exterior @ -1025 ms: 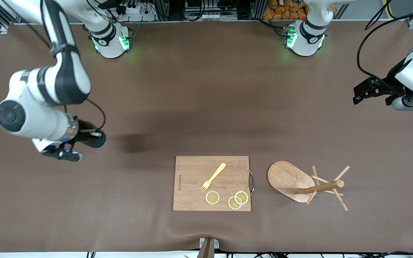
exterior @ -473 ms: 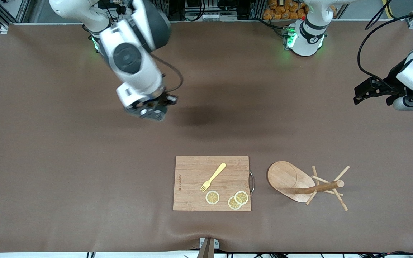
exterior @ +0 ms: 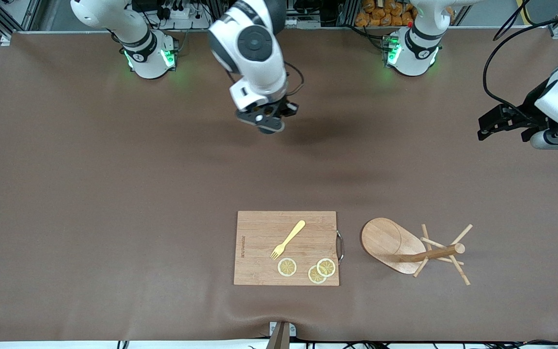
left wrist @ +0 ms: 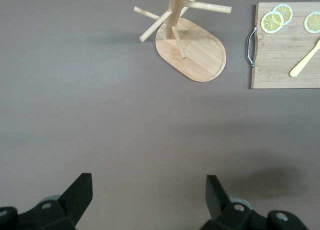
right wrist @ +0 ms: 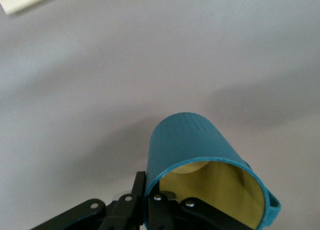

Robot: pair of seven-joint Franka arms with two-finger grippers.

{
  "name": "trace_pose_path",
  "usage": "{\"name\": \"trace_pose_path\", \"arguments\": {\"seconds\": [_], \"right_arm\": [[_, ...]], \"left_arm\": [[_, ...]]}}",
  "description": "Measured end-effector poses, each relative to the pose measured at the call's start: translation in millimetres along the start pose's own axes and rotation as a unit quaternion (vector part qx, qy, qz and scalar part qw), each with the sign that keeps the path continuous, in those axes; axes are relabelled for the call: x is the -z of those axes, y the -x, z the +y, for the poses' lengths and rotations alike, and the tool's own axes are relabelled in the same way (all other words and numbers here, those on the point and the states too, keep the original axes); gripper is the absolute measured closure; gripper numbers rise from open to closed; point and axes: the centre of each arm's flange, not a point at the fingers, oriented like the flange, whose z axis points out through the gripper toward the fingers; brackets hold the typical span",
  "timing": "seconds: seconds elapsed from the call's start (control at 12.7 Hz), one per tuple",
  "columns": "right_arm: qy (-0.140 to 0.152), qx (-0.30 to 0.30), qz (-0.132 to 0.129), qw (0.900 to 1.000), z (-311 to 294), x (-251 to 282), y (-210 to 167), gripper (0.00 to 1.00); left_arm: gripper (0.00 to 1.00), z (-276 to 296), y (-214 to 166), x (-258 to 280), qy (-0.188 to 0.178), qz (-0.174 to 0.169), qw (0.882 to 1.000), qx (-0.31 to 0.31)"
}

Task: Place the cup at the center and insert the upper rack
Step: 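Lift the teal mug with the right gripper toward the table center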

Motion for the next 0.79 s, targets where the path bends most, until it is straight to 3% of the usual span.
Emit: {"name": "trace_pose_path", "arguments": {"seconds": [0.32, 0.55, 0.79], "right_arm": [[0.009, -0.024, 0.009, 1.0, -25.5, -93.1, 48.4, 0.95], [0.013, -0.032, 0.013, 0.999, -27.7, -139.7, 45.4, 0.95], [0.016, -0.035, 0.013, 0.999, -27.6, -149.5, 43.2, 0.95]], "left_arm": [[0.0, 0.5, 0.0, -1.8, 0.0, -0.002, 1.0, -0.001], [0.0, 0.8, -0.9, -4.6, 0.0, -0.005, 1.0, -0.001], [0.0, 0.7, -1.6, -6.1, 0.0, -0.006, 1.0, -0.001]]}}
